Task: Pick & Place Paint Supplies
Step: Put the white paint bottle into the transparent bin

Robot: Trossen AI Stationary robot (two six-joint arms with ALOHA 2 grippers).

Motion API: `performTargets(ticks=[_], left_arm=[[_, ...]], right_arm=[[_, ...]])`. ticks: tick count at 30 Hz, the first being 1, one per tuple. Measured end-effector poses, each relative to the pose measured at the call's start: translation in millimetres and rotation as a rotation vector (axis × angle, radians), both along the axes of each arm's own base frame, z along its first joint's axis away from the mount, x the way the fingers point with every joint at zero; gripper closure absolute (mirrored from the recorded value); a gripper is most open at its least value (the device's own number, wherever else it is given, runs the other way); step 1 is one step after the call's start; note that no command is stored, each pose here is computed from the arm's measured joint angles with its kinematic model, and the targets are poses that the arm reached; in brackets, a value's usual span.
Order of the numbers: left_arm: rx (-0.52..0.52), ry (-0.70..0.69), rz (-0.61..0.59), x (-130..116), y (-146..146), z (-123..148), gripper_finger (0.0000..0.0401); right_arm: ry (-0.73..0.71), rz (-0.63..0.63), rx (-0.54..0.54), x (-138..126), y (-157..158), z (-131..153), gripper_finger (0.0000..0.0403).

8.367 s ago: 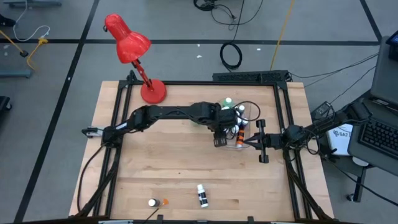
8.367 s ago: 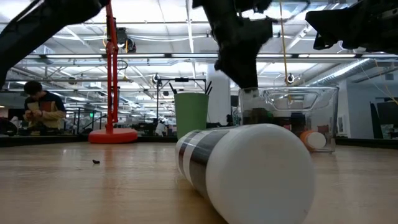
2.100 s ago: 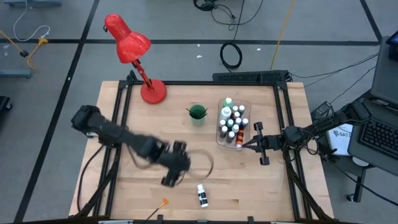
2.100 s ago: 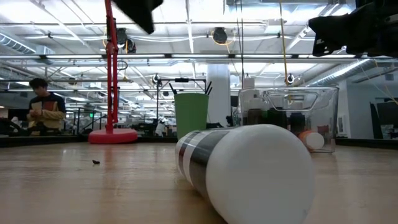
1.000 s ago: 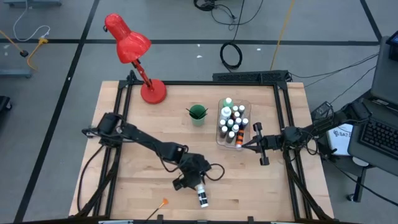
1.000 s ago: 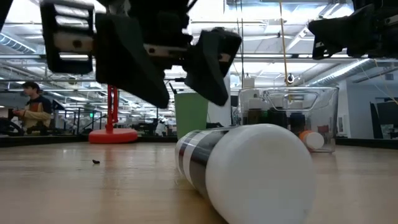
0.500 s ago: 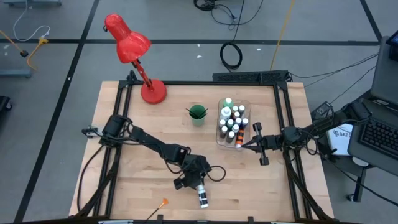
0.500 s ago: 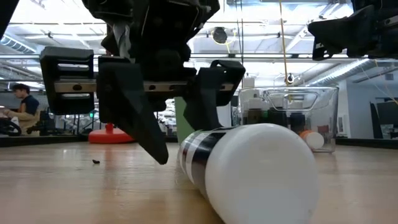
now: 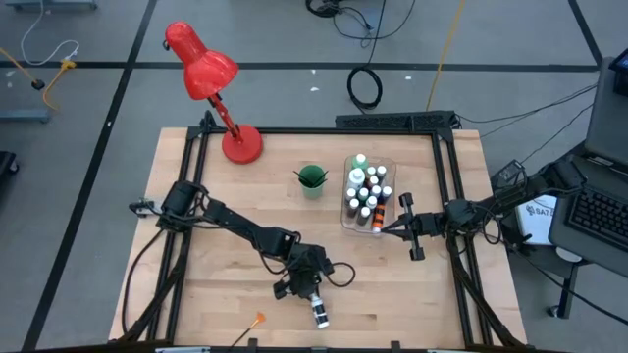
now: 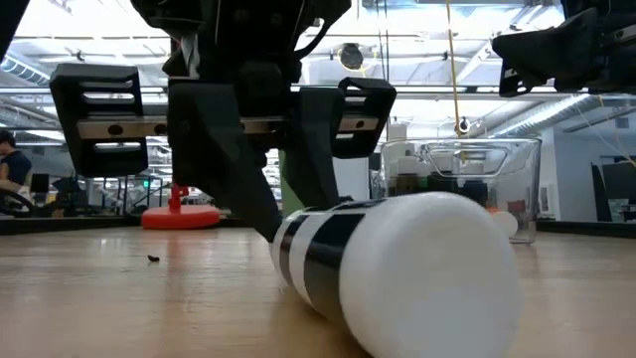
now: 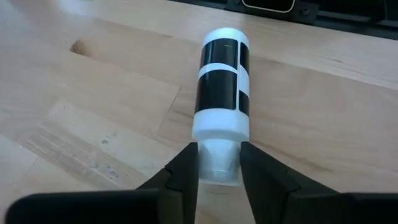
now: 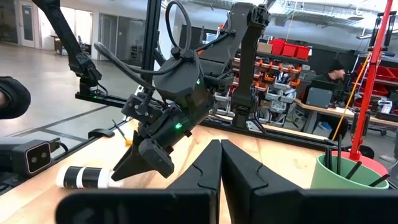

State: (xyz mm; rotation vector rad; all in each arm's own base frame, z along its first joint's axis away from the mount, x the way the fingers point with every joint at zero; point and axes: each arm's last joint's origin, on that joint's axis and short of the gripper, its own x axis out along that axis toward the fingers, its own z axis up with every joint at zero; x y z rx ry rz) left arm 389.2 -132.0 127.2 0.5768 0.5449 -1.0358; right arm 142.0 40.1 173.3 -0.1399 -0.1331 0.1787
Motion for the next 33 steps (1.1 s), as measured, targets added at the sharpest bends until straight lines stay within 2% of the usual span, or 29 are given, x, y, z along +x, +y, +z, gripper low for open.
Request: performTargets(ticks=[10,23,28,33], left_arm=[[-0.051,0.058,0.049,-0.1,-0.9,1.9,0.0397],[-0.084,0.134,0.121,-0.8,0.1,1.0,0.0392],[-0.069,0.115,0.110,-0.9,-1.1,1.0,0.0391],[-0.080,0.084,0.143,2.3,-1.6,2.8,0.0364]], right_arm=[[0.000,0.000,0.000,0.0,0.0,0.0,0.0399],[-0.001,0.000,0.001,0.0,0.0,0.1,0.0399],[-0.001,0.000,0.001,0.0,0.0,0.1,0.0399],[-0.001,0.000,0.001,0.0,0.0,0.0,0.0399]])
